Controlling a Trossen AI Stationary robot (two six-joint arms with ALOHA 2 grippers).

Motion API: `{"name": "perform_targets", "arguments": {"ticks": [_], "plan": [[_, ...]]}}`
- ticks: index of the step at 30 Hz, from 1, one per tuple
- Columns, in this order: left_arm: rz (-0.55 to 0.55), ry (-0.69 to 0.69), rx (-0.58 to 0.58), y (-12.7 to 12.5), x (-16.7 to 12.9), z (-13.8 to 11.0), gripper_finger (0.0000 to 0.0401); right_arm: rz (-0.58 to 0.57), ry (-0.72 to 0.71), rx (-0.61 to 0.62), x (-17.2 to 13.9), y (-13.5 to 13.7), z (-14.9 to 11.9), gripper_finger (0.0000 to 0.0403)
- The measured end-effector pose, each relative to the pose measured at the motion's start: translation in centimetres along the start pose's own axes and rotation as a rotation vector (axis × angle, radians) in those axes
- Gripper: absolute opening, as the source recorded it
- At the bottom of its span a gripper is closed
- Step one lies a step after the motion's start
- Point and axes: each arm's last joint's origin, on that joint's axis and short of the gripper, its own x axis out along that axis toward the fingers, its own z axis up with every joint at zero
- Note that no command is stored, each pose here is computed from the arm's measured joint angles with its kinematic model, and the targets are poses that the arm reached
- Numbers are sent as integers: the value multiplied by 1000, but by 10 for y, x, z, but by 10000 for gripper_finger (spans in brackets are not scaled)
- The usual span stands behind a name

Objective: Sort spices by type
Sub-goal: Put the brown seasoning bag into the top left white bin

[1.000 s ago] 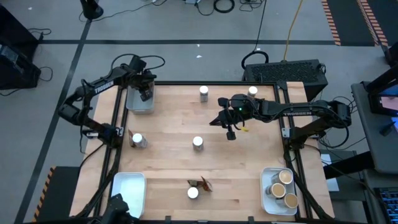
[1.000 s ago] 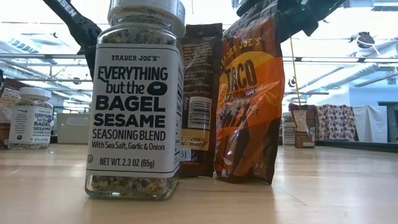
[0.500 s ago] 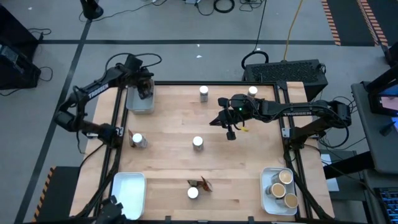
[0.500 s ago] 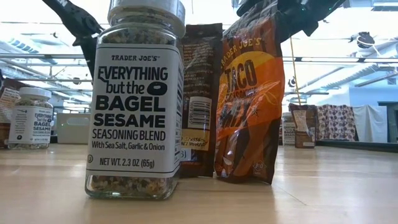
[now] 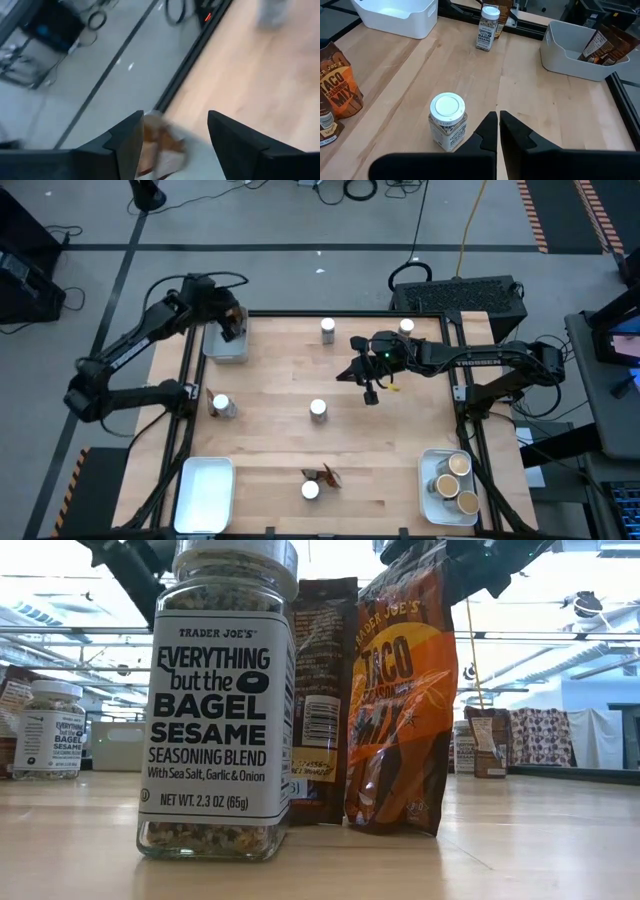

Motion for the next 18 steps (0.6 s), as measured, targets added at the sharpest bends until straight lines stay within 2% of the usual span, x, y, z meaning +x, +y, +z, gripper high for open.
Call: {"name": "perform_targets", "arguments": {"ticks": [2, 5, 8, 12, 18], "plan": [[-55, -39, -47, -10, -10, 3, 224, 0, 0, 0, 0, 0, 0, 0], [-136, 5, -170, -28, -19, 1, 224, 0, 0, 3, 0, 0, 0, 0], [-187, 147, -296, -44, -22, -7, 224, 0, 0, 3, 0, 0, 0, 0], [-248, 361, -352, -62, -27, -20, 224, 0, 0, 3, 0, 0, 0, 0], [-241, 595, -465, -76, -37, -35, 224, -5, -17, -1, 0, 0, 2, 0]]}}
